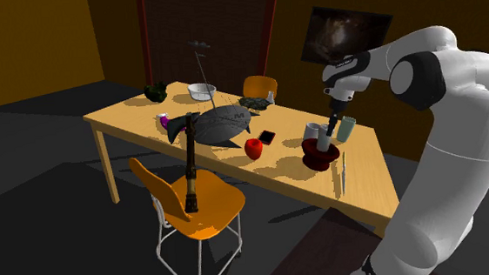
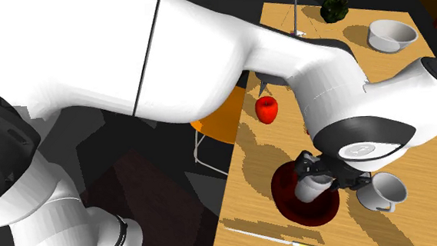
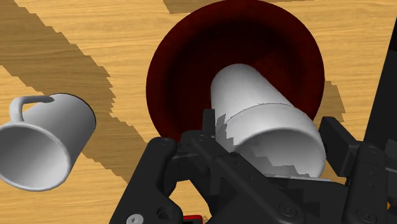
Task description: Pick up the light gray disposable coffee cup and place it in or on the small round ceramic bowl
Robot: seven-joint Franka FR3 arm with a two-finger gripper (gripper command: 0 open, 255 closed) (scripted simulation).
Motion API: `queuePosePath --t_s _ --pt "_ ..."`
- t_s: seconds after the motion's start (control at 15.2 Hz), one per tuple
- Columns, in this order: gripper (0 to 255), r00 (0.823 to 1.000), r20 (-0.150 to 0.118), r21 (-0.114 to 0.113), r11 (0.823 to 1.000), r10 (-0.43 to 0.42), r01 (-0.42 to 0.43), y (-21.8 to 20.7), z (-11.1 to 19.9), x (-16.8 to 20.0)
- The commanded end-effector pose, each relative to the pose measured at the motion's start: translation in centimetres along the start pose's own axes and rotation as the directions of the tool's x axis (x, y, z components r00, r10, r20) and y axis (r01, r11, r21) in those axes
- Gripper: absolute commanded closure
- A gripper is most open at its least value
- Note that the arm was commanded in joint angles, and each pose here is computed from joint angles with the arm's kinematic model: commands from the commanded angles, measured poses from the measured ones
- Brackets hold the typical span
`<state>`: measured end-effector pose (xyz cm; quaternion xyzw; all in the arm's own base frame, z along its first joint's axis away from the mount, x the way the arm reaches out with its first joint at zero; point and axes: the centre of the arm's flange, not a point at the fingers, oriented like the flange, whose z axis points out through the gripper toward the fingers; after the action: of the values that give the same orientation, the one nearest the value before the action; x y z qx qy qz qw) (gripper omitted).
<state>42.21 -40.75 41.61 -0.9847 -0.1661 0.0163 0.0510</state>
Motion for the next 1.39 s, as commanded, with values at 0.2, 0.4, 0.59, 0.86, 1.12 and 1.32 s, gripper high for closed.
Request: queuePosePath --t_s 0.2,0.4,0.59,0.86,1.12,1.32 --pt "0 1.000 0.000 0.000 1.000 0.000 0.000 0.0 0.0 0.0" --pt "0 1.000 0.000 0.000 1.000 0.000 0.000 0.0 0.0 0.0" --pt "0 1.000 0.000 0.000 1.000 0.000 0.000 0.0 -1.3 0.0" --pt "0 1.000 0.000 0.000 1.000 0.000 0.000 0.0 -5.0 0.0" --pt "0 1.000 0.000 0.000 1.000 0.000 0.000 0.0 -5.0 0.0" --pt "0 1.000 0.000 0.000 1.000 0.000 0.000 0.0 -5.0 0.0"
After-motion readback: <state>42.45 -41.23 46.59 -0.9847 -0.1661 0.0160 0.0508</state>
